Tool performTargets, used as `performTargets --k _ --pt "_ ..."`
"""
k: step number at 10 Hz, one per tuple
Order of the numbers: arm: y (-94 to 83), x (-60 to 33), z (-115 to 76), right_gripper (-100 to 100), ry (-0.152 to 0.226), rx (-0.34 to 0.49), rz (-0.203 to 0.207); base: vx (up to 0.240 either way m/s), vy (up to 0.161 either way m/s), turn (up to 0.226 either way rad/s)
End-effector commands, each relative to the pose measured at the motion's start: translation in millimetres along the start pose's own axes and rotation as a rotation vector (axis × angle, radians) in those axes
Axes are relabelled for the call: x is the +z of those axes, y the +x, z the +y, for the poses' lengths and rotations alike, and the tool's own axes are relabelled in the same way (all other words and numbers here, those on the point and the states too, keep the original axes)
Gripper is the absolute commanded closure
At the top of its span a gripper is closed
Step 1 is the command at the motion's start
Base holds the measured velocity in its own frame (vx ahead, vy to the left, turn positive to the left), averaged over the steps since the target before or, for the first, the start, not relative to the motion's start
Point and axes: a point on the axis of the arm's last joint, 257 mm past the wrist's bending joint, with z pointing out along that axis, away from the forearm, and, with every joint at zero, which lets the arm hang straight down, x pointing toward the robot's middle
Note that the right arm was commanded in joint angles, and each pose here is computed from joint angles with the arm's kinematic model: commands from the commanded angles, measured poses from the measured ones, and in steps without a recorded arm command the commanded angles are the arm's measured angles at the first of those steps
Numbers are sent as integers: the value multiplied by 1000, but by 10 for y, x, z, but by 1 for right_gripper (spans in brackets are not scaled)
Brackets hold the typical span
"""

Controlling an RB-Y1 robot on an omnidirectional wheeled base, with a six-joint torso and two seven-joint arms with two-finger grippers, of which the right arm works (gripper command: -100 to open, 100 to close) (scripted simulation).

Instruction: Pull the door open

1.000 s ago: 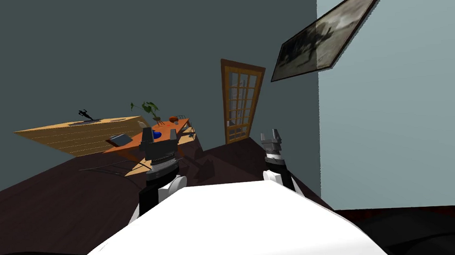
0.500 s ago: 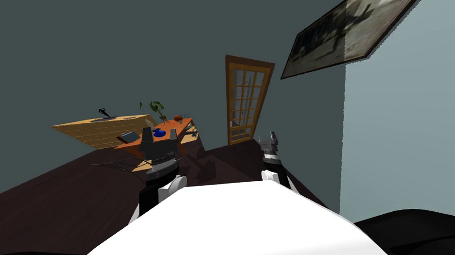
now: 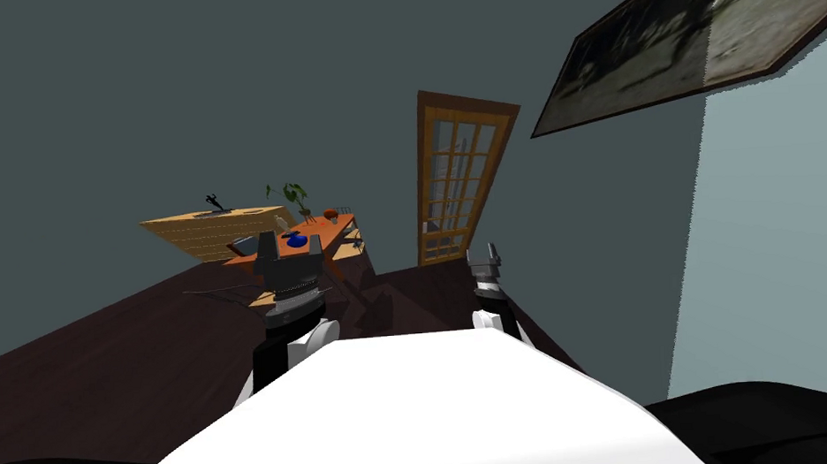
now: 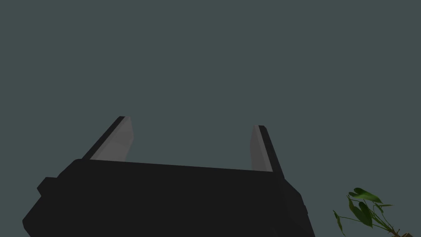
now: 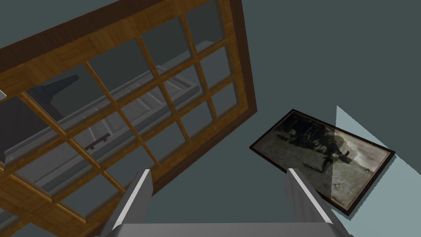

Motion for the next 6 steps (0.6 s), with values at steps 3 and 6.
performTargets --k 3,6 --pt "-118 -41 -181 -100 22 78 -22 80 -29 106" --pt "-220 -86 -336 -100 40 145 -46 89 -34 125"
